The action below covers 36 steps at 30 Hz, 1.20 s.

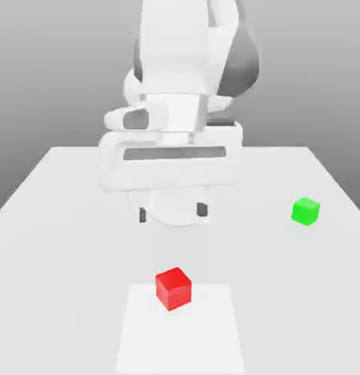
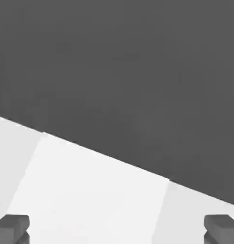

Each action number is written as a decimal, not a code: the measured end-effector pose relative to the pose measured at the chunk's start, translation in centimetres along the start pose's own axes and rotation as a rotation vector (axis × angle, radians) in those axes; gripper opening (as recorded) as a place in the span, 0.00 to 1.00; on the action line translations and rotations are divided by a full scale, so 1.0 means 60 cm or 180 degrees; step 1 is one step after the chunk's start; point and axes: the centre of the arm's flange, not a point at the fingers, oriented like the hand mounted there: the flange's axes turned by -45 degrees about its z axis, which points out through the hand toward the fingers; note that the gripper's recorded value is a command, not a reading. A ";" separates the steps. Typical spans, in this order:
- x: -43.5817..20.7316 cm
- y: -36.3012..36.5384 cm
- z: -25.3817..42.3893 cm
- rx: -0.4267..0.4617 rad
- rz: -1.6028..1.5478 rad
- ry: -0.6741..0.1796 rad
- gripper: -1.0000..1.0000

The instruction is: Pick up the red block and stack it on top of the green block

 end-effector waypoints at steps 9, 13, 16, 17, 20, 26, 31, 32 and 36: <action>-0.088 -0.042 0.213 0.0233 -0.0308 -0.0378 0.50; -0.090 -0.043 0.221 0.0235 -0.0308 -0.0381 0.00; -0.091 -0.044 0.225 0.0237 -0.0308 -0.0383 0.00; -0.090 -0.043 0.220 0.0237 -0.0308 -0.0382 0.00; -0.083 -0.040 0.186 0.0238 -0.0306 -0.0380 0.00; -0.060 -0.069 0.112 0.0256 -0.0538 -0.0360 0.00; -0.008 -0.231 0.078 0.0336 -0.1603 -0.0270 0.00; -0.004 -0.267 0.071 0.0351 -0.1832 -0.0253 0.00; -0.013 -0.412 0.044 0.0409 -0.2751 -0.0191 0.00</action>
